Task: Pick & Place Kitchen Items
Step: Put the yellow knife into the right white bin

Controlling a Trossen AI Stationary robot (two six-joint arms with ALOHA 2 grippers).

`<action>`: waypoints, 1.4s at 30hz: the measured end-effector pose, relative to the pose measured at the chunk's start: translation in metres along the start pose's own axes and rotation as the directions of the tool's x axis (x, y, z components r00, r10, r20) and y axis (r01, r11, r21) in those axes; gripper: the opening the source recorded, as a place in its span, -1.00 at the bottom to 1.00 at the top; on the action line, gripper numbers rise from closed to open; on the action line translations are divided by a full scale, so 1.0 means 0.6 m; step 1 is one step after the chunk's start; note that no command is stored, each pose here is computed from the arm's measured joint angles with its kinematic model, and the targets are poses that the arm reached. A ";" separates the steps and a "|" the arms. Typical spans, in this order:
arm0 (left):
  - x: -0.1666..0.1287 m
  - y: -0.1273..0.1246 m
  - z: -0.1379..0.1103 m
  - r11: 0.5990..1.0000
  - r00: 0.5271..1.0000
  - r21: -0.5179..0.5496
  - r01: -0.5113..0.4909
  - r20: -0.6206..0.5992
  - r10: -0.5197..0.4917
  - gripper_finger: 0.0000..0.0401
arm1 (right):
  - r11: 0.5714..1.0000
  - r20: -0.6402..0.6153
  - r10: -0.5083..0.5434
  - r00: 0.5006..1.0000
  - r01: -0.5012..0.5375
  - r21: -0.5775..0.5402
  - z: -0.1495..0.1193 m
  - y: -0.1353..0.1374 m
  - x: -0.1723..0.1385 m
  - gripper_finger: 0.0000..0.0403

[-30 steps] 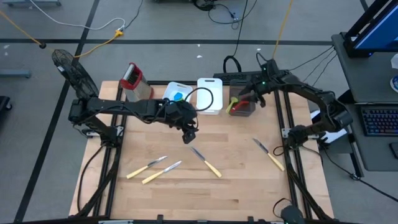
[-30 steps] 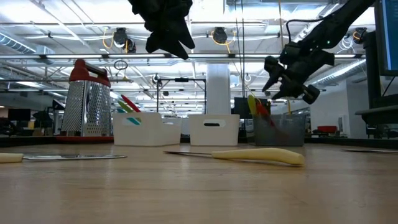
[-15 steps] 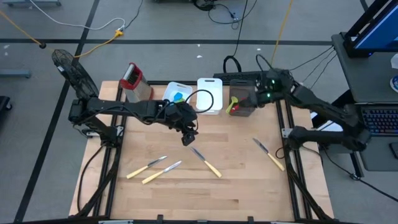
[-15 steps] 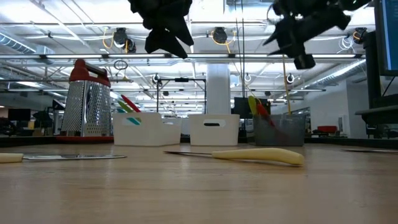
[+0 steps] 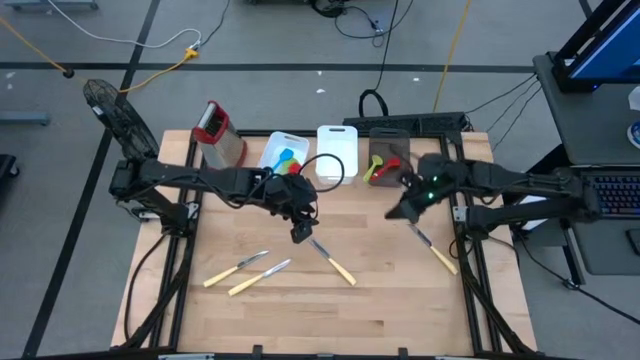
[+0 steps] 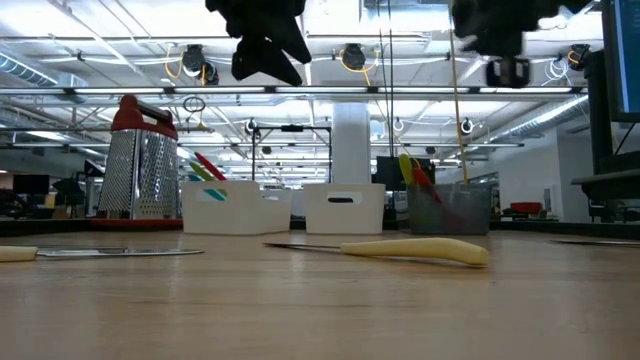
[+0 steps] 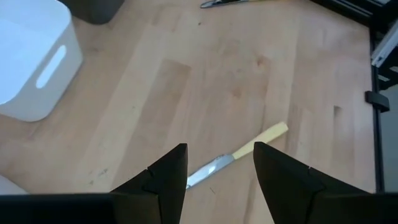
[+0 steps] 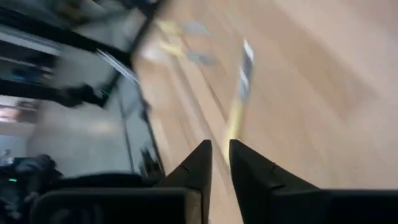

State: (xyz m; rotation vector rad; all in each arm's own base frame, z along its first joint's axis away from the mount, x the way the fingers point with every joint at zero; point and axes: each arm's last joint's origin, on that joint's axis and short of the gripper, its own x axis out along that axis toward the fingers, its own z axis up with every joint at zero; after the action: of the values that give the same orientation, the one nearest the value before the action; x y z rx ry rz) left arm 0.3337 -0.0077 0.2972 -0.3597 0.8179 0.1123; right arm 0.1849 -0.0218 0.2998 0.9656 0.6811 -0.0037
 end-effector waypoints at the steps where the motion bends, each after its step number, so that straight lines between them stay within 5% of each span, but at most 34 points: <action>1: 0.000 -0.003 -0.001 1.000 1.000 0.004 0.004 -0.002 -0.004 -0.07 | 0.999 -0.046 -0.033 0.998 0.035 0.040 -0.009 -0.004 0.002 -0.79; 5: 0.000 -0.015 -0.006 1.000 1.000 0.020 0.018 -0.008 -0.018 -0.07 | 0.950 -0.275 -0.202 0.940 0.256 0.180 -0.053 -0.027 -0.003 -0.94; 9: 0.000 -0.021 -0.009 0.999 1.000 0.027 0.026 -0.011 -0.025 -0.07 | 0.829 -0.463 -0.346 0.816 0.497 0.256 -0.094 -0.042 -0.018 -0.97; 15: 0.000 -0.023 -0.010 1.000 1.000 0.031 0.002 -0.001 -0.001 -0.07 | 0.688 -0.592 -0.411 0.694 0.662 0.298 -0.132 -0.045 -0.023 -0.99; 28: 0.000 -0.016 -0.006 0.998 0.998 0.032 -0.051 0.022 0.050 -0.07 | 0.609 -0.648 -0.429 0.630 0.731 0.308 -0.188 -0.099 0.025 -0.67; 36: 0.000 0.000 0.001 0.997 0.997 0.012 -0.071 0.033 0.070 -0.07 | 0.553 -0.580 -0.470 0.666 0.734 0.394 -0.196 -0.125 0.046 -0.30; 42: 0.000 0.009 0.005 0.996 0.996 0.023 -0.081 0.039 0.080 -0.07 | 0.415 -0.544 -0.523 0.656 0.753 0.511 -0.206 -0.146 0.057 -0.27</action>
State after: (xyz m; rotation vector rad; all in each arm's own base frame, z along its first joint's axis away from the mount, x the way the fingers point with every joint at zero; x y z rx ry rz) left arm 0.3343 -0.0019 0.2978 -0.3004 0.7953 0.1837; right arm 0.1204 0.0302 0.1683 1.3954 1.3920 -0.9195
